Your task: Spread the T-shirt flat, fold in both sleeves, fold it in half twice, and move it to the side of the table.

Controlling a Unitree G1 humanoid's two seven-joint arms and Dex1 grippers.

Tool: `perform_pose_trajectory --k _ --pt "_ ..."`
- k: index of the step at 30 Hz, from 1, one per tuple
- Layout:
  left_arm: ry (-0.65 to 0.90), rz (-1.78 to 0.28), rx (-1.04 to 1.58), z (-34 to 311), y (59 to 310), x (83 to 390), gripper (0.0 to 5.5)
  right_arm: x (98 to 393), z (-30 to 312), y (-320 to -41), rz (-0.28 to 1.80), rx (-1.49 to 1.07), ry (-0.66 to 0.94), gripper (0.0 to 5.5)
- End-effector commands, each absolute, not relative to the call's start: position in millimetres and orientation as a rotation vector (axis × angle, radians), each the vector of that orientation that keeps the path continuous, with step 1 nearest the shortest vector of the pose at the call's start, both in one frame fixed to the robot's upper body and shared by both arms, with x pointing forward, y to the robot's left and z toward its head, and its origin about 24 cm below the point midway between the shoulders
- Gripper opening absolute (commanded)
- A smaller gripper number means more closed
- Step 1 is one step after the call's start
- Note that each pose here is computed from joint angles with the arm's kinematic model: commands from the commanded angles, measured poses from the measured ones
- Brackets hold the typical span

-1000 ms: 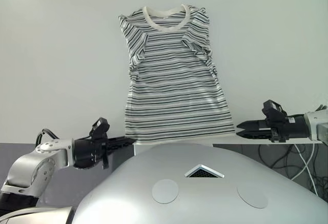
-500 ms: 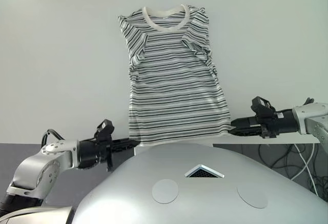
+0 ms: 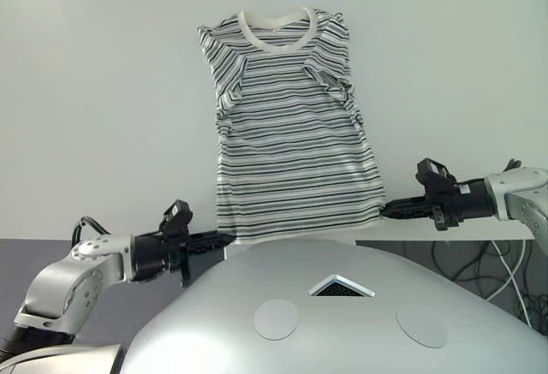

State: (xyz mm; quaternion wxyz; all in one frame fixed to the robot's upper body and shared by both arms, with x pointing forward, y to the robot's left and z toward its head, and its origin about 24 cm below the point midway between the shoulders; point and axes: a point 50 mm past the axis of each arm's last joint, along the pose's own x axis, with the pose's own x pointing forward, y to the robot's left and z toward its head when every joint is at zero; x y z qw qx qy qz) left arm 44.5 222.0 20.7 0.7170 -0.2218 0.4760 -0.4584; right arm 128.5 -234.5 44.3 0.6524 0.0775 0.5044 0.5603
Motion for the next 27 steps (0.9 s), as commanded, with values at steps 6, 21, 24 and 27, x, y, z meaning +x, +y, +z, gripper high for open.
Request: perform_pose_trajectory --k 6,21,24,27 --pt "1.057 -0.97 -0.389 20.9 231.3 49.2 0.0 126.9 51.2 -236.2 1.292 0.135 1.1 0.02" --pt "0.497 -1.295 0.09 90.3 235.4 55.8 0.0 97.9 107.6 -239.4 1.284 -0.026 0.728 0.02" --pt "0.403 -1.279 0.112 111.5 242.3 55.6 0.0 94.2 122.9 -242.4 1.252 -0.039 0.626 0.02" --pt "0.318 -1.23 0.095 126.8 250.4 61.7 0.0 91.3 139.0 -245.5 1.225 -0.029 0.51 0.02"
